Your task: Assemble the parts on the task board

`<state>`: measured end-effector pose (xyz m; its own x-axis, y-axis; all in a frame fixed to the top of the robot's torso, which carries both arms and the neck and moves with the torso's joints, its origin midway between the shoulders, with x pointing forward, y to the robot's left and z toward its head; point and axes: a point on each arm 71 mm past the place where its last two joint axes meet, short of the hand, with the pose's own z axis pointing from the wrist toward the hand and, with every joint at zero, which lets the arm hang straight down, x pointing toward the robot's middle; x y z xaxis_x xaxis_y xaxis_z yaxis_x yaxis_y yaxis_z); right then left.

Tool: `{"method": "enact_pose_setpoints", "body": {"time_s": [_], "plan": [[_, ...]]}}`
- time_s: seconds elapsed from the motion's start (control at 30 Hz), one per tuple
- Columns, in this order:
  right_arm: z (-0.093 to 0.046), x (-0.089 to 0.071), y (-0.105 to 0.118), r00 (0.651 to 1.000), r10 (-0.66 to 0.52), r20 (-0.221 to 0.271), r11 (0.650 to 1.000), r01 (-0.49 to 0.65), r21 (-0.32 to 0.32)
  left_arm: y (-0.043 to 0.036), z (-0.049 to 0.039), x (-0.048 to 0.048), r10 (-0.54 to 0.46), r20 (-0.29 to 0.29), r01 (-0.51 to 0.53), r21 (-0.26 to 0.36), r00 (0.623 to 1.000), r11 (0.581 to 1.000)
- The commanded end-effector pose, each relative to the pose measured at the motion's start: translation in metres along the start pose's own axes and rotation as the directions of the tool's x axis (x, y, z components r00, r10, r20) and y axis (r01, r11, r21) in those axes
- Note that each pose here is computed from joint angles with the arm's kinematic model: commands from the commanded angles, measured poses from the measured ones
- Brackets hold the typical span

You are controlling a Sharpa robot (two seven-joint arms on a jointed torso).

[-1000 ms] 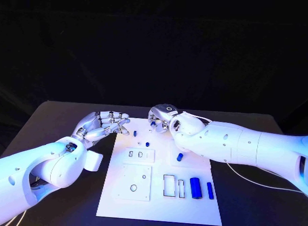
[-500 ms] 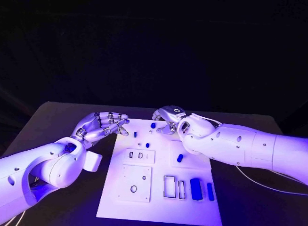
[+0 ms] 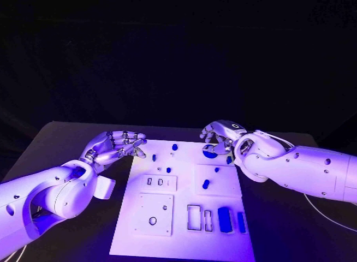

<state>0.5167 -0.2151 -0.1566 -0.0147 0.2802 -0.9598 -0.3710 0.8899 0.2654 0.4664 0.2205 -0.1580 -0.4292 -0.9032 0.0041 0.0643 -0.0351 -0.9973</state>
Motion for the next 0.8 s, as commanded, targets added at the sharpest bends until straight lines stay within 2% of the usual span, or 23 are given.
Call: {"method": "enact_pose_setpoints", "body": {"time_s": [0.03,0.17,0.37,0.63,0.8], "plan": [[-0.005,0.001,-0.01,0.993,0.111,-0.05,0.992,-0.107,0.063,-0.0008,0.0008,0.0018,-0.016,-0.019,0.016,0.003,1.0,1.0],[-0.01,-0.001,-0.027,0.986,0.141,-0.085,0.984,-0.131,0.117,-0.0004,0.0014,0.0017,-0.017,-0.021,0.018,0.003,1.0,1.0],[-0.009,0.002,-0.042,0.974,0.191,-0.122,0.967,-0.165,0.192,0.0,0.002,0.0019,-0.019,-0.023,0.019,0.002,1.0,1.0],[-0.004,0.005,-0.05,0.966,0.216,-0.142,0.955,-0.179,0.235,0.0005,0.0026,0.002,-0.02,-0.025,0.02,0.0,0.999,1.0],[0.0,0.011,-0.049,0.962,0.223,-0.154,0.953,-0.183,0.24,0.0007,0.003,0.0022,-0.02,-0.026,0.02,0.0,0.999,1.0]]}}
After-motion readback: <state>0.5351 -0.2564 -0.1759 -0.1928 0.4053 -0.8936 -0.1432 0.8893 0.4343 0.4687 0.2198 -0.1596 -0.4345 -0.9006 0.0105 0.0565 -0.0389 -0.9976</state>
